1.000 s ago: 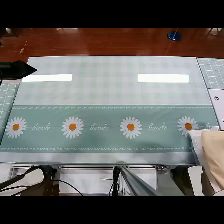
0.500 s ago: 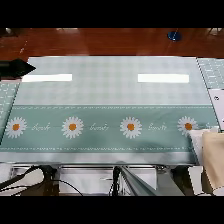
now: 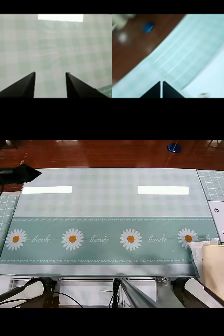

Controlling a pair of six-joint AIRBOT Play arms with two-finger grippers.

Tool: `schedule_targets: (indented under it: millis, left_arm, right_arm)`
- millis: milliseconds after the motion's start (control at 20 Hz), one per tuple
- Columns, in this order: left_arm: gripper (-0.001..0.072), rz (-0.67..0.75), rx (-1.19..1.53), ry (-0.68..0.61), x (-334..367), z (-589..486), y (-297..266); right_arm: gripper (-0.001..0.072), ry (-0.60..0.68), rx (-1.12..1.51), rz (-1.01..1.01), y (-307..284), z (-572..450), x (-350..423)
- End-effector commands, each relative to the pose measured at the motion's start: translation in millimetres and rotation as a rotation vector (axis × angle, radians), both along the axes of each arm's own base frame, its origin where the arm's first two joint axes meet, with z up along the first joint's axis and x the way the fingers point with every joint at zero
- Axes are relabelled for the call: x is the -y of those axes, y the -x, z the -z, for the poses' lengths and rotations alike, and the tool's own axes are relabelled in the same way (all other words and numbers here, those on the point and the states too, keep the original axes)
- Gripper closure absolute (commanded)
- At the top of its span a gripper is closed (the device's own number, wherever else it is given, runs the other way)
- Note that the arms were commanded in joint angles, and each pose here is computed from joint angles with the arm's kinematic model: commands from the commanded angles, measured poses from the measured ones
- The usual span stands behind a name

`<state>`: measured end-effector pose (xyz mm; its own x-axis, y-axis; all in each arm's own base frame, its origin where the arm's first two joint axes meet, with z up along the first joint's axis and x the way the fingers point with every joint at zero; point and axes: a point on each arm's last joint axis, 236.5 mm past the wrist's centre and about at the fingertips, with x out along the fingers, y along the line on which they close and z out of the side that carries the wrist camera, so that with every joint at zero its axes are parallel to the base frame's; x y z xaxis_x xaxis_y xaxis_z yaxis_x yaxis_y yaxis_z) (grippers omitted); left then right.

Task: Fold the shirts.

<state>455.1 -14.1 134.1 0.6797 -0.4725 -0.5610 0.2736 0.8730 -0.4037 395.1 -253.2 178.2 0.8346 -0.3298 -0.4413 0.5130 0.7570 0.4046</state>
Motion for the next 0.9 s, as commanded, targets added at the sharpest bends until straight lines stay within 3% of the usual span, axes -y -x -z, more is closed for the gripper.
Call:
schedule_targets:
  millis: [0, 150, 300, 350, 400, 450, 500, 650, 850]
  left_arm:
    - [0.0397, 0.169, -0.012, -0.088, 60.1, 12.4, 9.8]
    - [0.0398, 0.175, -0.242, -0.392, 78.1, 72.9, 38.9]
    - [0.0355, 0.209, -0.290, -0.599, 96.9, 94.3, 52.7]
    - [0.0254, 0.229, -0.287, -0.613, 107.4, 97.1, 55.2]
    - [0.0119, 0.235, -0.293, -0.606, 116.2, 100.0, 57.1]
    - [0.0054, 0.227, -0.304, -0.595, 121.5, 103.3, 58.1]
    - [0.0030, 0.214, -0.321, -0.583, 124.9, 107.1, 59.0]
    - [0.0032, 0.143, -0.400, -0.541, 123.8, 119.8, 62.5]
    - [0.0114, 0.125, -0.556, -0.557, 111.8, 137.6, 75.3]
  right_arm:
    - [0.0586, 0.020, -0.715, -0.837, -35.3, 138.9, -222.9]
    - [0.0584, 0.270, -1.380, -0.928, 49.2, 189.2, -225.1]
    - [0.0564, 0.316, -1.287, -0.982, 40.0, 179.6, -271.7]
    - [0.0483, 0.289, -1.239, -0.990, 37.5, 176.4, -288.2]
    - [0.0354, 0.244, -1.192, -1.011, 36.4, 173.8, -306.5]
    - [0.0293, 0.191, -1.151, -1.035, 36.3, 171.9, -323.8]
    - [0.0283, 0.123, -1.108, -1.051, 35.1, 170.5, -341.2]
    - [0.0289, 0.005, -0.956, -1.047, 14.4, 163.4, -374.4]
    - [0.0306, 0.039, -0.825, -0.917, -24.7, 158.9, -365.9]
